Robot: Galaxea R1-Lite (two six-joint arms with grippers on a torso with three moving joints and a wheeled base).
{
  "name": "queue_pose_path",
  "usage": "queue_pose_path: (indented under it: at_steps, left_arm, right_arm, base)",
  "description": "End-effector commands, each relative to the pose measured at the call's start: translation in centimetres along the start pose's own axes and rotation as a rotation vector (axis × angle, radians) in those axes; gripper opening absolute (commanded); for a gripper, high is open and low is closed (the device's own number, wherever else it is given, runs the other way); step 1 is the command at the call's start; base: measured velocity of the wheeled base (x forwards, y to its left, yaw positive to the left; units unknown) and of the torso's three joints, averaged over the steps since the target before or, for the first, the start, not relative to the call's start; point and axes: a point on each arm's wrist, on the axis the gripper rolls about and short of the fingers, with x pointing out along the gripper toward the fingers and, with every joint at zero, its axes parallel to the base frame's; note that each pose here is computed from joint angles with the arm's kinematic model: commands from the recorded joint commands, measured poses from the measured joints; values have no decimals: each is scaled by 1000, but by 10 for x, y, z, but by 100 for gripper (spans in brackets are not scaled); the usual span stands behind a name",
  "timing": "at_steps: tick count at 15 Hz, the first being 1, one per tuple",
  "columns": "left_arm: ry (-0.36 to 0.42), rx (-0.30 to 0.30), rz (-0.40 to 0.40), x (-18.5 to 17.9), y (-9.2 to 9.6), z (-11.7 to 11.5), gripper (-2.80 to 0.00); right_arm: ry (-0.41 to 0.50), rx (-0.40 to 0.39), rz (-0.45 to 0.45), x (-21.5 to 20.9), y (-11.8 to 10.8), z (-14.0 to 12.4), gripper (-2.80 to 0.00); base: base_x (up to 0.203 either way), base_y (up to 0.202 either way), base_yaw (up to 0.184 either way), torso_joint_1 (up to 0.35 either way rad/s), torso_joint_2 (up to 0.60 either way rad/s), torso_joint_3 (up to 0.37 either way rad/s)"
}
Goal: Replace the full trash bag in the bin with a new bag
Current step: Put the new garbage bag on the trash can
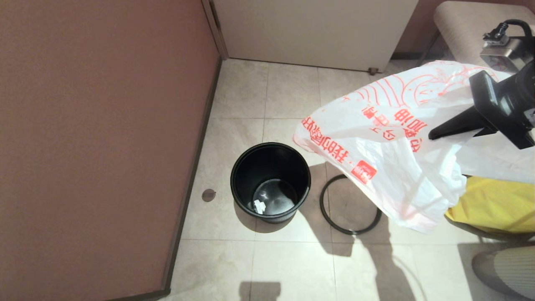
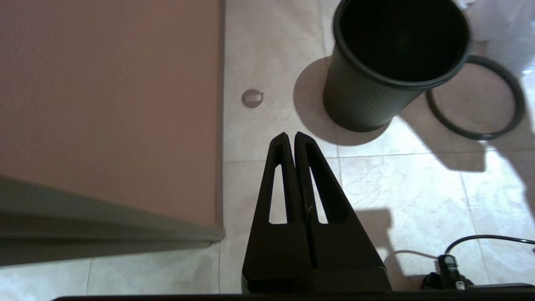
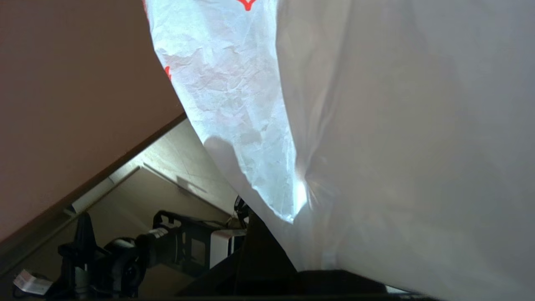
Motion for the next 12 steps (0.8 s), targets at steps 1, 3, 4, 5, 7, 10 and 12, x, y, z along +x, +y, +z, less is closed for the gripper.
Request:
queue_pose_path:
  at_steps: [1, 3, 4, 5, 7, 10, 12]
  left_arm:
    - [-62, 13, -78, -6, -1, 23, -280]
    - [-42, 19, -212, -1, -3, 52, -280]
    - [-4, 20, -293, 7, -3, 68, -280]
    - [35, 26, -384, 18, -5, 83, -280]
    - [117, 49, -529, 48, -6, 108, -280]
    - [233, 70, -693, 108, -12, 138, -280]
    - [297, 128, -839, 150, -39, 150, -280]
  right_arm:
    - [28, -17, 16, 4, 6, -4, -280]
    - [36, -33, 26, 9, 10, -4, -280]
    - [32, -40, 36, 11, 12, -4, -280]
    - [29, -48, 46, 13, 14, -3, -280]
    - [34, -61, 68, 18, 19, -3, -280]
    - [4, -71, 92, 26, 21, 3, -280]
    - [1, -72, 83, 33, 21, 6, -280]
  base:
    - [0, 0, 0, 0, 0, 0]
    - [0, 0, 0, 0, 0, 0]
    - [0, 0, 0, 0, 0, 0]
    - [0, 0, 0, 0, 0, 0]
    - [0, 0, 0, 0, 0, 0]
    - [0, 0, 0, 0, 0, 0]
    - [0, 0, 0, 0, 0, 0]
